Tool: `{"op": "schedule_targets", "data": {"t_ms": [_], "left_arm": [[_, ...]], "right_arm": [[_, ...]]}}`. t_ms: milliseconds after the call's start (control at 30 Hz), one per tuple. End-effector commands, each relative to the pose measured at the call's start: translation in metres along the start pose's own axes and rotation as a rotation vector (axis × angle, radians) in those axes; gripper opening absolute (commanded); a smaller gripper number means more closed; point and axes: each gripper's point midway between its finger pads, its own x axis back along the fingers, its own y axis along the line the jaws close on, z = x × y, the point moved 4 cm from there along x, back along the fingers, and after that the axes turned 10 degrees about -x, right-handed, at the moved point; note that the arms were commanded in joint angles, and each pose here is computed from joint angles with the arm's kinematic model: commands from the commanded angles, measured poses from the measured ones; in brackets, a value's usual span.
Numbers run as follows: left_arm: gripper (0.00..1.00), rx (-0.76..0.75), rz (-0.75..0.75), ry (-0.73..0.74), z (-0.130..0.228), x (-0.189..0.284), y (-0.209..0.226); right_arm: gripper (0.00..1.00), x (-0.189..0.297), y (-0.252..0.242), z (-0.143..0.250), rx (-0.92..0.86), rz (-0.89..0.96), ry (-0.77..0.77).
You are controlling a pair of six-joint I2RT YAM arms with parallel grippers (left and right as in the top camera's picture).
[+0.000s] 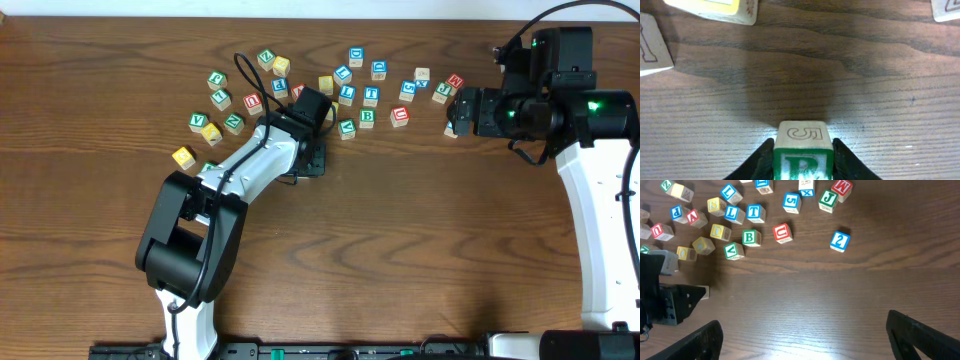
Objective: Spell out ROBOT
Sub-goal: 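Lower the R block onto the open table and open the left gripper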
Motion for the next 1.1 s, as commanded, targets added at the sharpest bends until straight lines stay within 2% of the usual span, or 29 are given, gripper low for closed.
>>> {"op": "schedule_targets", "data": {"t_ms": [0, 233, 533, 633, 700, 1067], "left_arm": [[0.4, 0.009, -0.022, 0.029, 0.008, -0.009, 0.005], [0.48, 0.008, -0.021, 0.029, 0.008, -0.009, 0.005], [0.49, -0.037, -0.021, 0.027, 0.001, 0.002, 0.004], [0.5, -0.05, -0.012, -0.014, -0.009, 0.014, 0.002], [0.55, -0.059, -0.008, -0.037, -0.013, 0.022, 0.002], [0.57, -0.053, 0.019, -0.179, -0.032, 0.078, 0.002]], "right_arm": [[0.99, 0.002, 0.0, -0.004, 0.01, -0.002, -0.012], [0.99, 0.002, -0.001, -0.004, 0.011, -0.002, -0.012], [0.99, 0.002, -0.001, -0.004, 0.01, -0.002, -0.012], [0.99, 0.002, 0.0, -0.004, 0.01, -0.002, -0.012], [0.99, 0.002, -0.001, -0.004, 0.01, -0.002, -0.012], [0.99, 0.002, 0.0, -0.004, 0.011, -0.003, -0.012]]}}
